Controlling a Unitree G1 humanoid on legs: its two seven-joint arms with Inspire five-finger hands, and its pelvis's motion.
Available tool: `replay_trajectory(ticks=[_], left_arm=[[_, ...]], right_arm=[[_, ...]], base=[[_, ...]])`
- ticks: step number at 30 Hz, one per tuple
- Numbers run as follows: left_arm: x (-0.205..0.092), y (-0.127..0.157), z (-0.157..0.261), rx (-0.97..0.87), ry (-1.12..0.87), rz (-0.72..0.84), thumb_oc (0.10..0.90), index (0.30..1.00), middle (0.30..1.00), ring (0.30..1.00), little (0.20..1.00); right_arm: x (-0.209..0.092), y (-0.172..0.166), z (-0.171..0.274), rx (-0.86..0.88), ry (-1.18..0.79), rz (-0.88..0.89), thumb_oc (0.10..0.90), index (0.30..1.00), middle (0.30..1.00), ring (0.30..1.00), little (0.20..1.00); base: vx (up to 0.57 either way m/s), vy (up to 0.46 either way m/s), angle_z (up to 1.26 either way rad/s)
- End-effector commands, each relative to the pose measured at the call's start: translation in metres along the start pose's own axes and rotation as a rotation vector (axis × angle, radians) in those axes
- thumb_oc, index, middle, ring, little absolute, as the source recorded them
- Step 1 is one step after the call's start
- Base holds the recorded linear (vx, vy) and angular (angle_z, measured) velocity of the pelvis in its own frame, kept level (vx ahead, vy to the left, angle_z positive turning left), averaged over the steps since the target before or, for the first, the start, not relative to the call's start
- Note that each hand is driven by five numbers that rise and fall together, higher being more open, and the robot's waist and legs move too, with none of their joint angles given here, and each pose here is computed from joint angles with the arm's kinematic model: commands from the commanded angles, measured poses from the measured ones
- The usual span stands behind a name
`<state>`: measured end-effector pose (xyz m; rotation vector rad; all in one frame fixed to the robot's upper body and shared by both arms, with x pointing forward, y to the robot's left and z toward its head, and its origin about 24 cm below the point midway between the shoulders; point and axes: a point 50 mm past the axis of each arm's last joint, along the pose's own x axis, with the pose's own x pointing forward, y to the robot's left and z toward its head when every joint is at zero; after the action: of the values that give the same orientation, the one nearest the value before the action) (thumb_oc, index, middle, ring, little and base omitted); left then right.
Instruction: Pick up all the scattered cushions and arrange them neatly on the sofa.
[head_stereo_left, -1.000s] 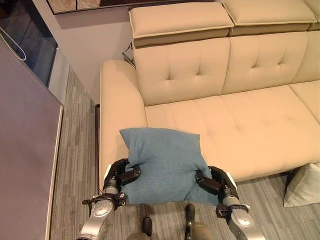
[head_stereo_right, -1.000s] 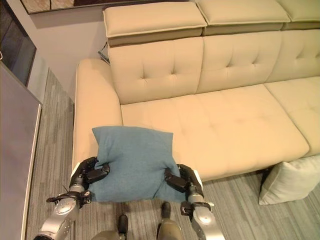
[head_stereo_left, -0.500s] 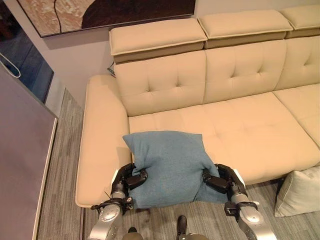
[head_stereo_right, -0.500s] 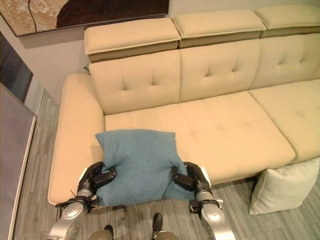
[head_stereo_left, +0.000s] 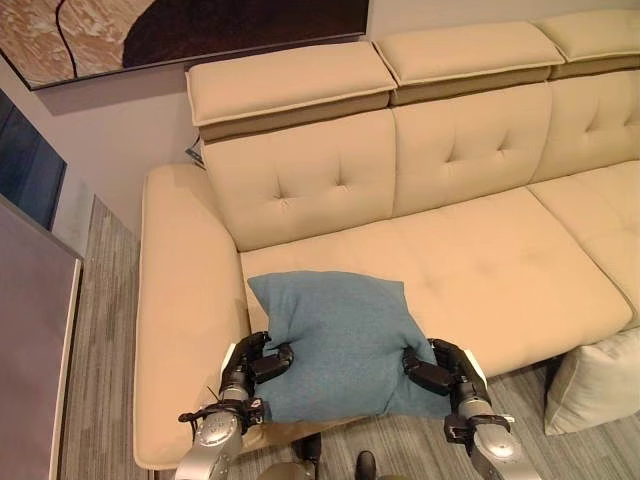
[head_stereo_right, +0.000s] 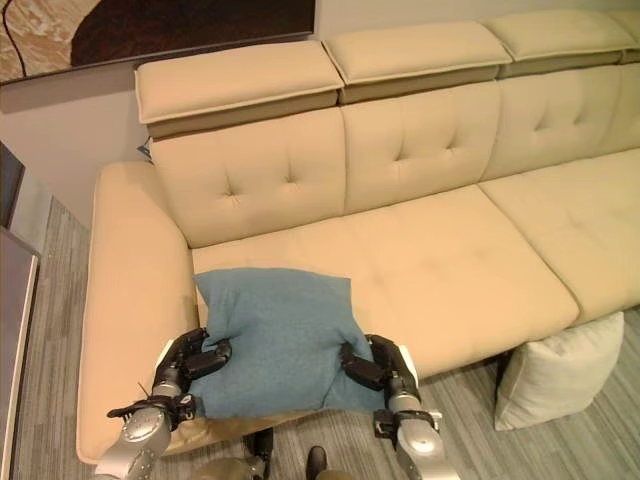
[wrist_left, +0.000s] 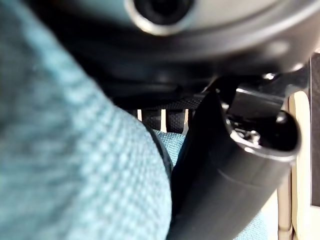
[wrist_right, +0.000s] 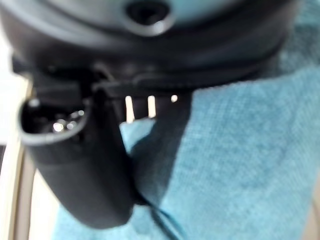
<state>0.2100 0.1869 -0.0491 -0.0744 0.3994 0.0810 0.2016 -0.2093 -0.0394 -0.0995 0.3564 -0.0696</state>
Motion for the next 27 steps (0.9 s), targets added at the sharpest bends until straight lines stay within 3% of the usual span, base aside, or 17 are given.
replay_trajectory(ticks=[1,19,27], left_arm=[[0.001,-0.025,0.039,-0.013,-0.214,-0.145,0.4,0.3,0.3,0.3,0.3],[0.009,-0.047,0.056,-0.053,-0.281,-0.192,0.4,0.3,0.3,0.3,0.3],[0.008,-0.062,0.07,-0.045,-0.332,-0.257,0.4,0.3,0.3,0.3,0.3]], right_arm=[[0.009,0.037,0.096,0.125,-0.463,0.157,0.4,0.3,0.3,0.3,0.3],[0.007,0.014,0.098,0.096,-0.478,0.086,0.4,0.3,0.3,0.3,0.3],[0.005,0.007,0.093,0.106,-0.461,0.022,0.4,0.3,0.3,0.3,0.3]], base=[[0.07,0.003,0.04],[0.08,-0.189,0.48],[0.07,0.01,0.32]])
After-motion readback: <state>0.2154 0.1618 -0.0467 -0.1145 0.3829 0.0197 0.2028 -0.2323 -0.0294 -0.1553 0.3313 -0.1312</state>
